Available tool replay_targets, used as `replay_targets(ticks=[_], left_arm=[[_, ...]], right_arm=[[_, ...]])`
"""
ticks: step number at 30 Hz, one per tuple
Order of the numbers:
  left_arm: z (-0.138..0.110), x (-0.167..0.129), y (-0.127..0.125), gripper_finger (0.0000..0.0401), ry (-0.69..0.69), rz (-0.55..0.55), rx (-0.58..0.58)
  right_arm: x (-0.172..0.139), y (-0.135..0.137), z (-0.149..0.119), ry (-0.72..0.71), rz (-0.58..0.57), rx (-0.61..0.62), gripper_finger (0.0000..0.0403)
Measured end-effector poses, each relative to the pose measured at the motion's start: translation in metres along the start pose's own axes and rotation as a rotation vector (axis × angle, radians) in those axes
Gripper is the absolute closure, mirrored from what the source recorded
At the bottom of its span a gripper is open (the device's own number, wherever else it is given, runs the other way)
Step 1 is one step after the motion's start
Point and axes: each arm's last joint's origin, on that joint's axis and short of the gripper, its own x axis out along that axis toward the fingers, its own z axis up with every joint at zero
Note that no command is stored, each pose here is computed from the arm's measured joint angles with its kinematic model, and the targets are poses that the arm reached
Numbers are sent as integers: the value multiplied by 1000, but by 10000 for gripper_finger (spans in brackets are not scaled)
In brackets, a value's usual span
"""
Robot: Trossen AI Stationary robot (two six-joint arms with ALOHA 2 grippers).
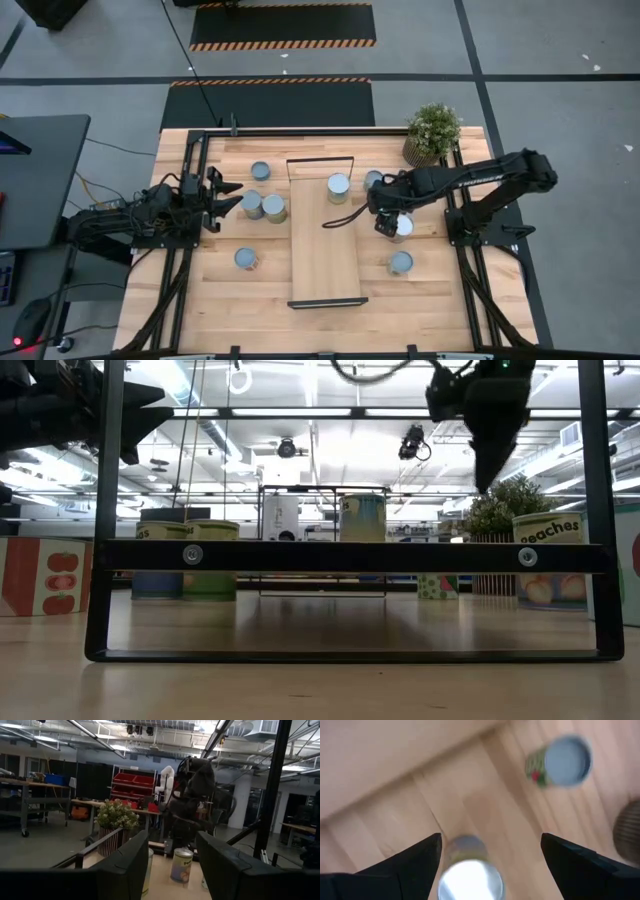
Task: Pick and place cans onto a shelf
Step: Put the canned peas on the shelf
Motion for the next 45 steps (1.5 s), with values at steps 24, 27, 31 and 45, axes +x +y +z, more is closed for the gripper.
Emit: replay_targets(ticks=[24,27,31,45], left_arm=[[0,0,0,229,-1,0,0],[0,0,0,229,-1,0,0],[0,0,0,229,-1,0,0],[2,0,2,229,-28,84,8]], right_arm=[[3,3,-1,48,51,46,29],[13,3,-5,61,40,43,27],[29,5,-7,12,36,20,27],[51,-8,-22,-466,-45,-127,30]])
